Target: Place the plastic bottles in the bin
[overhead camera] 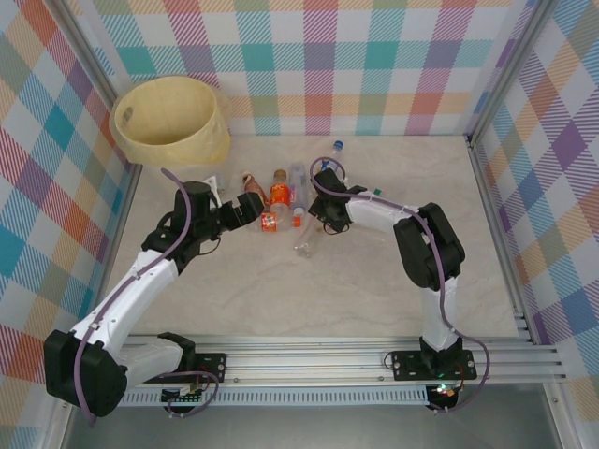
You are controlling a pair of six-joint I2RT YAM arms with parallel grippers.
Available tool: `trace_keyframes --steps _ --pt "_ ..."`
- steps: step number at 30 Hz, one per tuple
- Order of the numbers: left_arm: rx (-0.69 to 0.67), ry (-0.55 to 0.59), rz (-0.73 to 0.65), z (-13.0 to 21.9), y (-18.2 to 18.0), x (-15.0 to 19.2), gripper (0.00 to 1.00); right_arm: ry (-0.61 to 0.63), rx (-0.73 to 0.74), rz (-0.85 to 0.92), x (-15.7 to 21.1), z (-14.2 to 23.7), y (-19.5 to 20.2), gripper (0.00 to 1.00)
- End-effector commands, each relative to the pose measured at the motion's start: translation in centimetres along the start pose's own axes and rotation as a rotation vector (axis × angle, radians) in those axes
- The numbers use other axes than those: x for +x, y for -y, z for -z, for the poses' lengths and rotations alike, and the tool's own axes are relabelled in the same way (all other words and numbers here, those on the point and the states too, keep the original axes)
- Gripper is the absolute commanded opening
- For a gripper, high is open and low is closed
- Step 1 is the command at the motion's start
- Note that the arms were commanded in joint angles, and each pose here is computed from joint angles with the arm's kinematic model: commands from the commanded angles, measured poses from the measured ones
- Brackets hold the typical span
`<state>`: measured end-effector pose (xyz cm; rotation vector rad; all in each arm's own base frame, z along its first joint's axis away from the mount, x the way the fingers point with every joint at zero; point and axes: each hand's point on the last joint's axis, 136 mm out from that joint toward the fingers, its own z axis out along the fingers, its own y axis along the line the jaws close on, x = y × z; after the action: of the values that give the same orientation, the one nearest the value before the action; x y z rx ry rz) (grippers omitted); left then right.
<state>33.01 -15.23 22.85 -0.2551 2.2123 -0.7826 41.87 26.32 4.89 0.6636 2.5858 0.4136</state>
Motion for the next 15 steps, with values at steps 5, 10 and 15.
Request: trace_keyframes --steps 5,10,15 --pt "0.113 -0.109 -0.083 -1.1 2.0 1.8 1.0 0.131 -0.15 0.1 -1.8 4.5 -2.6 0.42" --pt "0.21 -0.171 -0.184 -1.8 3.9 2.6 1.0 0.201 -0.296 0.13 -2.5 8.0 -4.5 0.41" --pt "0.24 -0.137 -0.231 -3.0 4.7 2.4 1.0 0.243 -0.475 0.142 -2.8 11.5 -6.7 0.4"
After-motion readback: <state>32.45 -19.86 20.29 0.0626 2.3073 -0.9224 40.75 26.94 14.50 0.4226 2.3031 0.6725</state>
